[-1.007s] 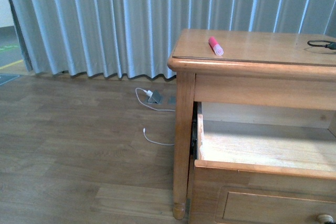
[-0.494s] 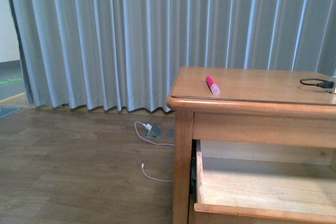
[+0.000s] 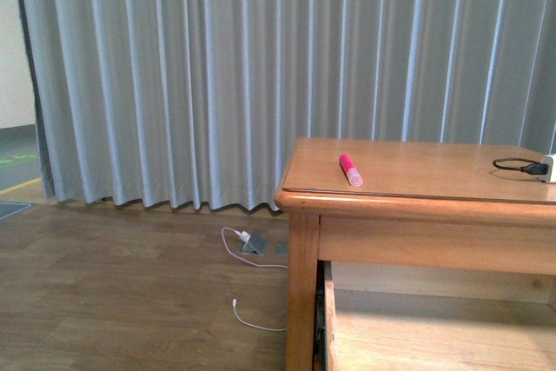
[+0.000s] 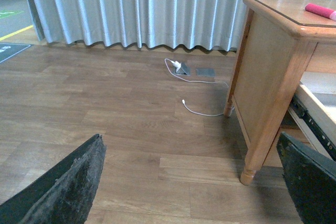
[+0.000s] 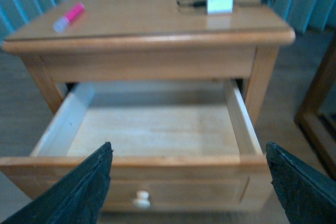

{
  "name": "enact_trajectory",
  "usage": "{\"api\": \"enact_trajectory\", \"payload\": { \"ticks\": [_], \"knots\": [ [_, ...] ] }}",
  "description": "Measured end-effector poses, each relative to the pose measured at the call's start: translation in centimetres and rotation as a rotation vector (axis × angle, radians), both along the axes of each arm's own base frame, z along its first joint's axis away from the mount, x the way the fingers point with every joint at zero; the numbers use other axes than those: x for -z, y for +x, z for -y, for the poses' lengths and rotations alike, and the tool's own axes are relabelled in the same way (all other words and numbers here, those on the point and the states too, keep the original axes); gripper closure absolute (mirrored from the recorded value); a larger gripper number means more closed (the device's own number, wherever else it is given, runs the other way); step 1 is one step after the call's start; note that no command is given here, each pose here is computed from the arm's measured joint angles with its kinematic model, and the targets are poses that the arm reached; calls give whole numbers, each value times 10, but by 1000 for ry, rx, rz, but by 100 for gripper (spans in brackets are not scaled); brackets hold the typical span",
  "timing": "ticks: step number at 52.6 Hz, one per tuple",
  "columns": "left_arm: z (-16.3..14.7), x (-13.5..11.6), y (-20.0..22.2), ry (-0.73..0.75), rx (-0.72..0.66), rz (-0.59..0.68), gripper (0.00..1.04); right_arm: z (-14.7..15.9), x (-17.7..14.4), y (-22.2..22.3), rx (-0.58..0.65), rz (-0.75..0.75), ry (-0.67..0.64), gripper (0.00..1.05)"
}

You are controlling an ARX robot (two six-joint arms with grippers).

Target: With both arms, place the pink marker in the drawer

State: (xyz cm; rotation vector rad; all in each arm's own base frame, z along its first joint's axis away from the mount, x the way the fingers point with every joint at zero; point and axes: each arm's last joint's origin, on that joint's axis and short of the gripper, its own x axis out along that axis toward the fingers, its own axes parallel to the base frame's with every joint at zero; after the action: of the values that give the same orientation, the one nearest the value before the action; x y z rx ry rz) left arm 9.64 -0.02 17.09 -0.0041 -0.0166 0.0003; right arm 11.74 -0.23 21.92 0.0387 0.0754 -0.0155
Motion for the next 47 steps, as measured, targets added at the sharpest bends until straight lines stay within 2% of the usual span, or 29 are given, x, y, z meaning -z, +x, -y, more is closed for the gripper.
{"api": "enact_trajectory", "payload": {
  "ticks": [2,4,30,35,40,47],
  "knots": [
    [0,0,0,0,2,0,6,-2,-2,-1,-16,64,-13,6],
    [0,0,0,0,3,0,6,-2,-3,-2,-14,78,-21,9],
    [0,0,0,0,2,0,6,-2,-2,-1,-13,74,-32,8],
    [3,1,6,-91,-76,-69,6,-2,-2,-1,-12,74,-33,8],
    [14,-12,22,-123,-1,-111,6,-2,-2,-1,-12,74,-33,8],
    [34,-46,57,-101,105,-115,6,-2,-2,-1,-12,74,-33,8]
  ]
}}
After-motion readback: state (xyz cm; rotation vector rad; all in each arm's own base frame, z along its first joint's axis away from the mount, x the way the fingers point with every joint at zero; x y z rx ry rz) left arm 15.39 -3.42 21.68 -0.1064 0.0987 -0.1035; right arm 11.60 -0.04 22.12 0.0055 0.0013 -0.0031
